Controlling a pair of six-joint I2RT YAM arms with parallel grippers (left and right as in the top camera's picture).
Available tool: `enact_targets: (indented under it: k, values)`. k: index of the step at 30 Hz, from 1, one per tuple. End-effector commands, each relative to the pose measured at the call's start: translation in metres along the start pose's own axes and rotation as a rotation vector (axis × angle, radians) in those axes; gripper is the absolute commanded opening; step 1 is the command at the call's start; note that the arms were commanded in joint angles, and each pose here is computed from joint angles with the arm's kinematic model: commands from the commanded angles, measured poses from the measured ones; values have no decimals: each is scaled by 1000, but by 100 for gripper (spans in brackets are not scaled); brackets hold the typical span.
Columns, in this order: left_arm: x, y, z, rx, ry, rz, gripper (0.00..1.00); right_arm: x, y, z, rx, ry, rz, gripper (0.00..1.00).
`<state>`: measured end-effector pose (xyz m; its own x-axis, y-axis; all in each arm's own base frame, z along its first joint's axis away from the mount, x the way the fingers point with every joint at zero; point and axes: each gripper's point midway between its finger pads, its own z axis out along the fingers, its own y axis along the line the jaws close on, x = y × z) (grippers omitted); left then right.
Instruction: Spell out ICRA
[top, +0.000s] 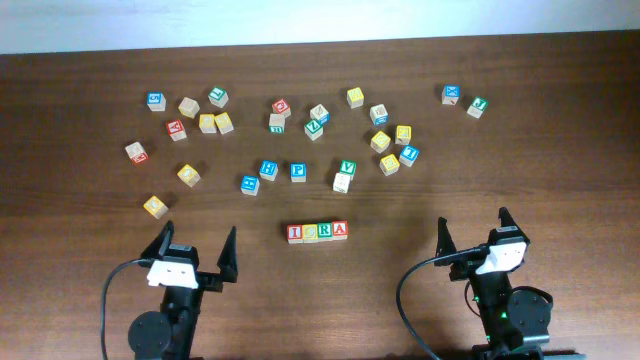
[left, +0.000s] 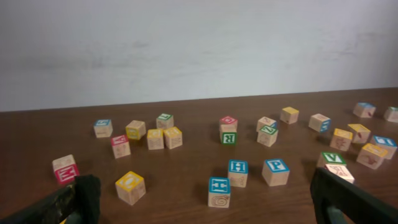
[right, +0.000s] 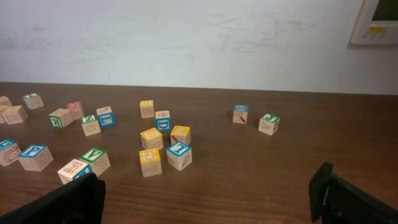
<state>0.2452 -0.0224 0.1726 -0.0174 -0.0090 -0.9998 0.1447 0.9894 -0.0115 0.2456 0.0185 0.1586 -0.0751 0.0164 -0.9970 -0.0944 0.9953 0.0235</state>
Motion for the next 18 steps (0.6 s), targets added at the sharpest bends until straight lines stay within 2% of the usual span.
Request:
enact_targets:
  k: [1, 11, 14, 18]
  values:
    - [6, 10, -1, -49, 21, -29, 99, 1, -2, 0, 6, -1, 1, 98]
    - [14, 19, -2, -102, 50, -37, 99, 1, -2, 0, 6, -1, 1, 98]
    - [16, 35, -5, -198, 54, -85, 99, 1, -2, 0, 6, -1, 1, 98]
    - [16, 43, -6, -241, 53, -78, 100, 1, -2, 0, 6, -1, 1, 98]
